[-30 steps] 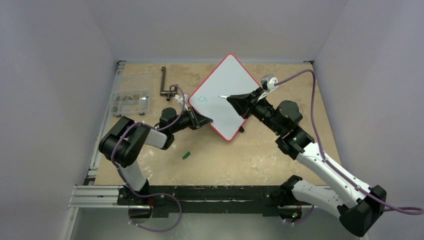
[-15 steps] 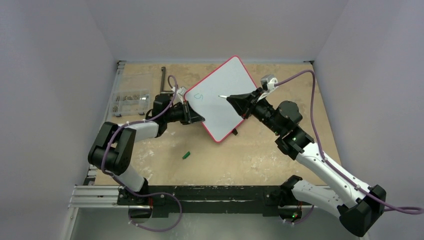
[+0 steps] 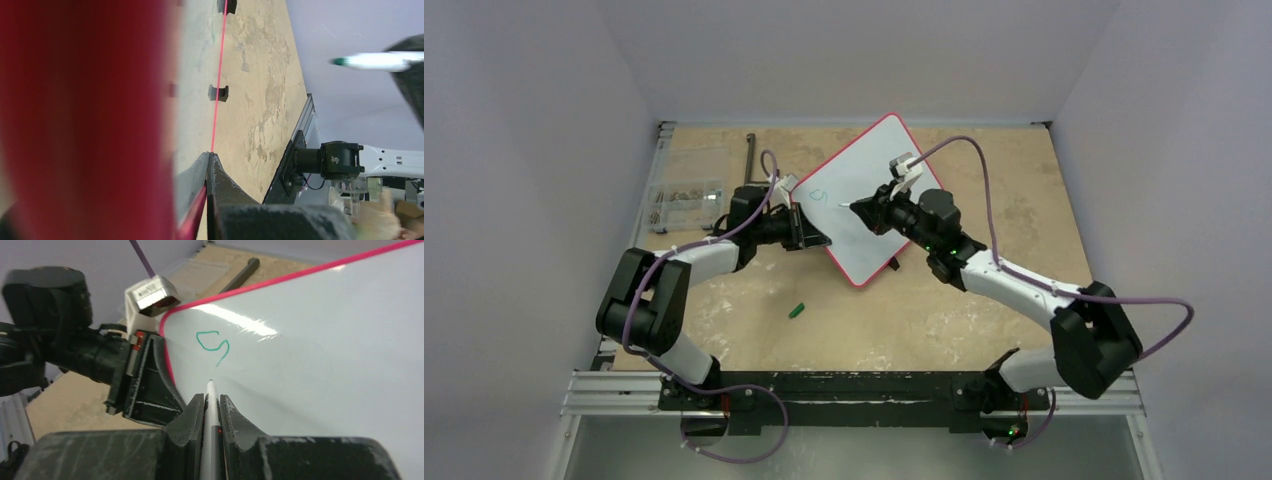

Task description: Write a sentence on the whiteboard

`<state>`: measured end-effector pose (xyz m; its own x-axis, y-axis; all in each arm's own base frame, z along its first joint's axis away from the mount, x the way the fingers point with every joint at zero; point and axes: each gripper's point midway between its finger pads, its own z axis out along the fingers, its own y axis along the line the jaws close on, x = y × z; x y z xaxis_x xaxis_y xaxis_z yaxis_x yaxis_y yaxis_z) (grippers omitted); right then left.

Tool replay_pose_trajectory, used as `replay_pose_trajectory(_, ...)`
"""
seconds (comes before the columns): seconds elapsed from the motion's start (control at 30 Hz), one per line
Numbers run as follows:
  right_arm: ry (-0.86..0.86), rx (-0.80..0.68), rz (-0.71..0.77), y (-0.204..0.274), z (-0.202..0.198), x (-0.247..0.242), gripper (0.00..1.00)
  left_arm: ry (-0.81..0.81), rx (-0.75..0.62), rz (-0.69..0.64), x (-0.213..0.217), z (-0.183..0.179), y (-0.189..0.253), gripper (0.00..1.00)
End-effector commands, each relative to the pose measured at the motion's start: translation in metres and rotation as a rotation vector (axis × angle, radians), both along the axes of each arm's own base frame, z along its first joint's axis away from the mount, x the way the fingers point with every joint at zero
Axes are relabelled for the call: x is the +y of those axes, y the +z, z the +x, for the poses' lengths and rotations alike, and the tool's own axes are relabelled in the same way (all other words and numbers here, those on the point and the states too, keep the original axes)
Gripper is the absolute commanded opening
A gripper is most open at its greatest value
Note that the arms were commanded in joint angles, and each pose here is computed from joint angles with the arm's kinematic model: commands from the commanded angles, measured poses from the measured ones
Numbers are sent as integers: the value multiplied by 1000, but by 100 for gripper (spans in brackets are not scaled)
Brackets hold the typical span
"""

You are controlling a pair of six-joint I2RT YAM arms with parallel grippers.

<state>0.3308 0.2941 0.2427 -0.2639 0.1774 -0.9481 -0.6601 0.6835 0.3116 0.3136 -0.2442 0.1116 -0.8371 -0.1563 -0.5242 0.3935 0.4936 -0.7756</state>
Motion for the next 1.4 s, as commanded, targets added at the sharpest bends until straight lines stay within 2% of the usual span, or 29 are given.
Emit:
replay_pose_trajectory(0.0, 3, -121, 44, 32, 21, 15, 0, -47, -34, 22, -2, -3, 6, 0)
replay_pose_trajectory(0.5, -1, -135, 51, 37, 49, 35, 0, -44, -41, 35, -2, 1, 7, 0)
replay_pose_trajectory(1.37, -58, -85, -5, 5, 77, 42, 0, -46, -52, 48, -1, 1, 9, 0)
